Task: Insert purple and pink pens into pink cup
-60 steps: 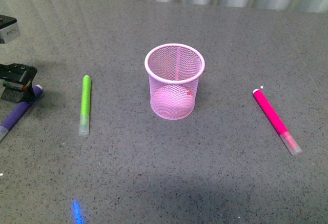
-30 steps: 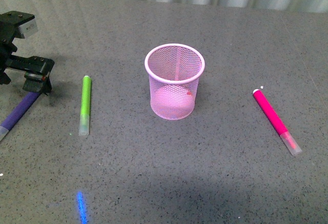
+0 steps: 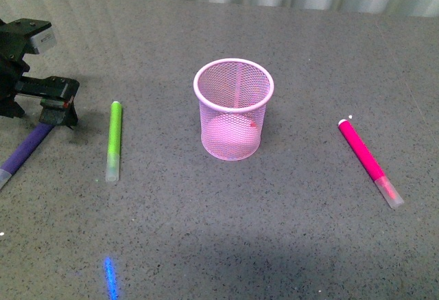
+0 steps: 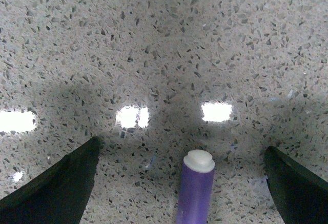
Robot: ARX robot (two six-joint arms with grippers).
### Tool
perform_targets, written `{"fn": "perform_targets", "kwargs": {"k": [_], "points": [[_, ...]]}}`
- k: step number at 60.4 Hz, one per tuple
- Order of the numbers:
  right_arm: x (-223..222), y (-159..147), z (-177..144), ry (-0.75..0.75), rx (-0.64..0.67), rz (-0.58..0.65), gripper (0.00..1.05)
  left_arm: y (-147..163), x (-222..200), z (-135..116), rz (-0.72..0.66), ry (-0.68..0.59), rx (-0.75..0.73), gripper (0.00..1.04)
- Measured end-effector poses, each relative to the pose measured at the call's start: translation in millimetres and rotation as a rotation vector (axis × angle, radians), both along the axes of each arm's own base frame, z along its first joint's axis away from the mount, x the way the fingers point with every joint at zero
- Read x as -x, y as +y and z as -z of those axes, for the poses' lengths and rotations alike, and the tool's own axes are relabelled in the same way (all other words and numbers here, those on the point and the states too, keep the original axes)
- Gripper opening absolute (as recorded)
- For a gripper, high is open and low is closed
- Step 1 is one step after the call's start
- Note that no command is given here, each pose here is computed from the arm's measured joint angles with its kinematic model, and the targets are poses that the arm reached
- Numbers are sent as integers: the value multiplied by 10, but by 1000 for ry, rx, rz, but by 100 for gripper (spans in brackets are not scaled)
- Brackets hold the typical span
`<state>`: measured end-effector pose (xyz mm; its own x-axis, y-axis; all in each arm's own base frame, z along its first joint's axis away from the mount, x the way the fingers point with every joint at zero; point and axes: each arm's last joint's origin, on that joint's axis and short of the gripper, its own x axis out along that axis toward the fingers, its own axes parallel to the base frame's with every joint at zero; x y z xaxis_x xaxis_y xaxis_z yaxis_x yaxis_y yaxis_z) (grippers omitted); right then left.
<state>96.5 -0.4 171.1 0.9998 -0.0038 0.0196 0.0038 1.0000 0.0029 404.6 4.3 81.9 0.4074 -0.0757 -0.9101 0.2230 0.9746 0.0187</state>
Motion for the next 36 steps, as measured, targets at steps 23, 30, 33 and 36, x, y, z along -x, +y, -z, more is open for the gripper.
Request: {"fn": "perform_targets", "kwargs": {"k": [23, 30, 33, 36], "points": [[0, 0, 0, 0, 0, 0, 97, -36, 161, 11, 14, 28, 10, 97], [0, 0, 0, 0, 0, 0, 97, -34, 181, 14, 14, 26, 10, 90], [0, 0, 0, 0, 0, 0, 97, -32, 189, 16, 13, 25, 12, 87], [0, 0, 0, 0, 0, 0, 97, -31, 191, 17, 13, 25, 13, 81]]}}
